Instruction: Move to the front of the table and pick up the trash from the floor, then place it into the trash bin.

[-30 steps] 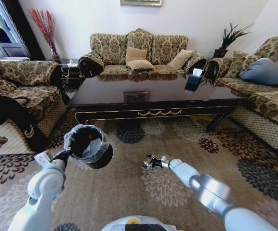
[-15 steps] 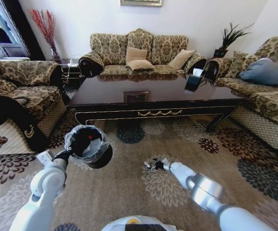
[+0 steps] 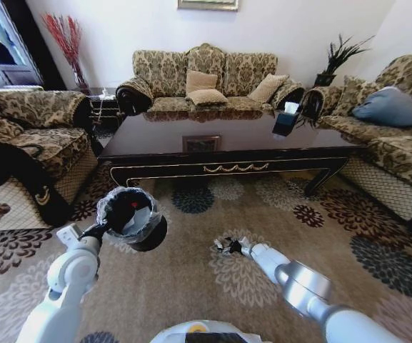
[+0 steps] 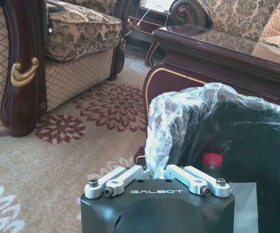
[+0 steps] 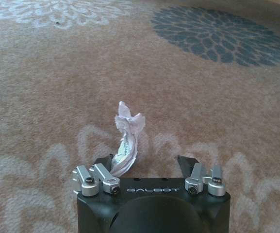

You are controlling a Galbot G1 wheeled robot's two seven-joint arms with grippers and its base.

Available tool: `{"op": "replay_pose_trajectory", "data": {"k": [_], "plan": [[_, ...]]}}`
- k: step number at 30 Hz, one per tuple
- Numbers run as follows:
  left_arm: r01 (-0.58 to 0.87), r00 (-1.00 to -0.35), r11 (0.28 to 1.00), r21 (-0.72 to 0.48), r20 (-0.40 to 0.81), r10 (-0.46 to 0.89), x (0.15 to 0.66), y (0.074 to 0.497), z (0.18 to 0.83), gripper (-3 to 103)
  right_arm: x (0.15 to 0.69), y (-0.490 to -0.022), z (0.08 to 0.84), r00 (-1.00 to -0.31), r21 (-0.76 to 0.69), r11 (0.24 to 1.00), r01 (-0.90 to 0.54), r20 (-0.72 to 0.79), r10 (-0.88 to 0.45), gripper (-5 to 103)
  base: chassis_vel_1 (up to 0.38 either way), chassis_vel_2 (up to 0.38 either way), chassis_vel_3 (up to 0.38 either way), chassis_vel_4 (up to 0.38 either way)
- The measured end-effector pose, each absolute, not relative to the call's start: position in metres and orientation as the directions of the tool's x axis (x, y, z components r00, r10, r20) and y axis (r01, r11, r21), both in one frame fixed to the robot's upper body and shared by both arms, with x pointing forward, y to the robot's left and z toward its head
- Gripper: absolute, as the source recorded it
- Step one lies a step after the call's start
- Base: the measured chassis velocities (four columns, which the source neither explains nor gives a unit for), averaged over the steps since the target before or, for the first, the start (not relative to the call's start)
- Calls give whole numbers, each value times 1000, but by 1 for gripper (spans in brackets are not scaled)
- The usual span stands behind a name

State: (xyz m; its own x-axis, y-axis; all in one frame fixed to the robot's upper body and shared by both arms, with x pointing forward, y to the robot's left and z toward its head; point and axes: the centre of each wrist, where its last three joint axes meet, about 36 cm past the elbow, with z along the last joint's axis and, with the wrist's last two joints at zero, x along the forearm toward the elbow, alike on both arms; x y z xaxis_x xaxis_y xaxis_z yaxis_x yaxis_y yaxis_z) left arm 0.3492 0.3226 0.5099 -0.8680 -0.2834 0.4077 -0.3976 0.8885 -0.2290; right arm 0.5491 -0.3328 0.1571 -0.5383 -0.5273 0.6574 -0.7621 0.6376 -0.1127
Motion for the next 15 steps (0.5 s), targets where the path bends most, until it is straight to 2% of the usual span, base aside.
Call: {"op": "replay_pose_trajectory", "data": {"k": [2,4,8,10,13,14,15], "plan": [[-398,-868,888,-228,408,-284,349,322,509,3,549,-335,157,-529,-104,628,-772,653,-542,68,0,0,0,0],[-399,-868,888,-228,408,-285,349,322,509,3,549,-336,157,-526,-101,623,-775,650,-548,68,0,0,0,0],[-399,-867,889,-225,408,-286,349,322,508,3,549,-340,159,-516,-94,609,-788,640,-568,53,0,0,0,0],[-399,-867,889,-224,408,-287,349,322,508,3,550,-341,160,-515,-94,606,-790,637,-574,53,0,0,0,0],[-401,-866,889,-222,407,-289,350,322,507,3,554,-347,165,-521,-95,604,-791,621,-586,38,0,0,0,0],[-400,-866,889,-223,408,-288,350,322,506,3,554,-349,165,-517,-89,599,-796,615,-595,38,0,0,0,0],[-402,-866,889,-222,408,-290,350,322,506,3,555,-350,166,-511,-81,594,-801,609,-607,33,0,0,0,0]]}}
